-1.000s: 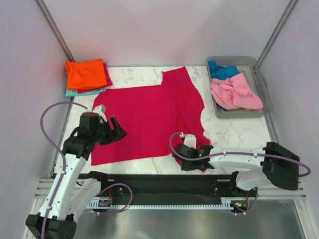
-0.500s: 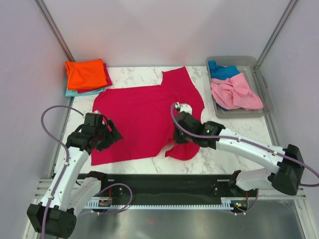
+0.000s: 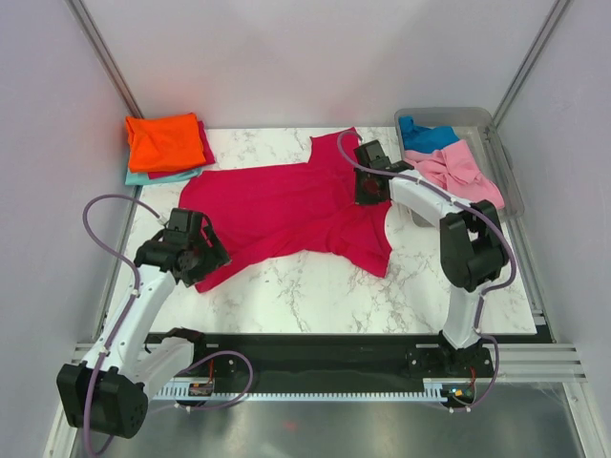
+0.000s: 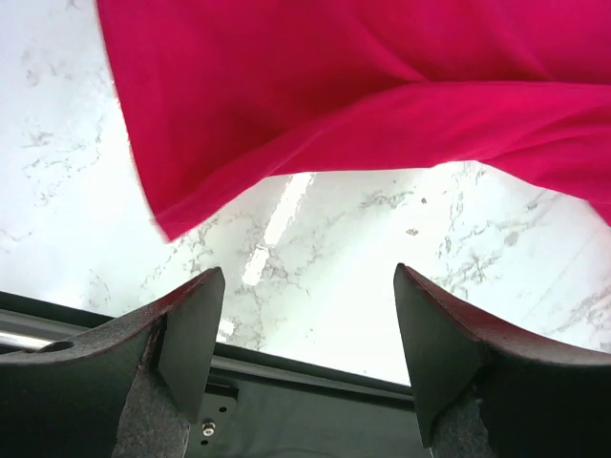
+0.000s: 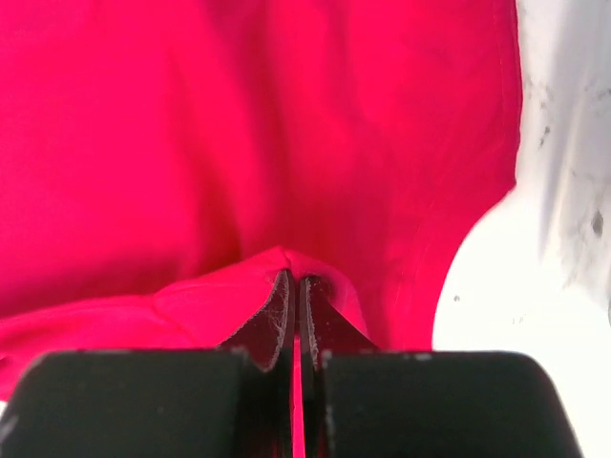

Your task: Fold and stack the t-shirts

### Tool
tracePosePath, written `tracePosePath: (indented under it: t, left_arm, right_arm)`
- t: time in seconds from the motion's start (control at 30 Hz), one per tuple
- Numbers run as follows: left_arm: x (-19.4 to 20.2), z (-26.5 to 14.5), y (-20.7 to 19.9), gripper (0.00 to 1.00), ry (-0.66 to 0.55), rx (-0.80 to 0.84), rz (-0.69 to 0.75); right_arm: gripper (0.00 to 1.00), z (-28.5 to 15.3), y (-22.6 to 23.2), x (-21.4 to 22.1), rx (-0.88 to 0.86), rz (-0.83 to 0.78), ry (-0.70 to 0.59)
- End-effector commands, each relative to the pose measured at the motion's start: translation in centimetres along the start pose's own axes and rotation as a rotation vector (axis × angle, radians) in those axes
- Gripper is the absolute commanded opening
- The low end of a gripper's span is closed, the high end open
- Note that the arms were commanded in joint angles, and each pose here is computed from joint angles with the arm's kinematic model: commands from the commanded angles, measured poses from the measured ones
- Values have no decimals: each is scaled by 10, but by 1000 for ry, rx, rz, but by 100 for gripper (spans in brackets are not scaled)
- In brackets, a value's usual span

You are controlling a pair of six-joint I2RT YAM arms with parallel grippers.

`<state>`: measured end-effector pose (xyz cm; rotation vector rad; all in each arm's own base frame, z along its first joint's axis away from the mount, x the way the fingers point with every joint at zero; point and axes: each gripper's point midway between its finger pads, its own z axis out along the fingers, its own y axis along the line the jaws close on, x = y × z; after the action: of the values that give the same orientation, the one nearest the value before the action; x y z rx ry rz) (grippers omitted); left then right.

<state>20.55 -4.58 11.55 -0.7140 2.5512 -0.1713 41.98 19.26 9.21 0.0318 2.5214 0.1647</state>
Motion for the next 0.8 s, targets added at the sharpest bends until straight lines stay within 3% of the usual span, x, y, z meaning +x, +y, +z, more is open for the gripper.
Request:
tracePosePath:
  t: [0.0, 0.13, 0.23, 0.43, 0.77]
  left_arm:
    - [-14, 4, 7, 79, -79, -42, -55]
    - [-28, 5, 12, 79, -132, -67, -89]
    - [-28, 18, 19, 79, -91, -76, -134]
    - [-30, 35, 45, 78, -135, -41, -382]
    - [-30, 68, 74, 72, -228, -53, -548]
  right_arm:
    - [0, 4, 7, -29, -46, -36, -46]
    - [0, 13, 2, -28, -62, -22, -28]
    - [0, 14, 3, -22, -83, -25, -13]
    - [0, 16, 0, -5, -92, -33, 16]
    - [0, 18, -8, 17, -104, -31, 54]
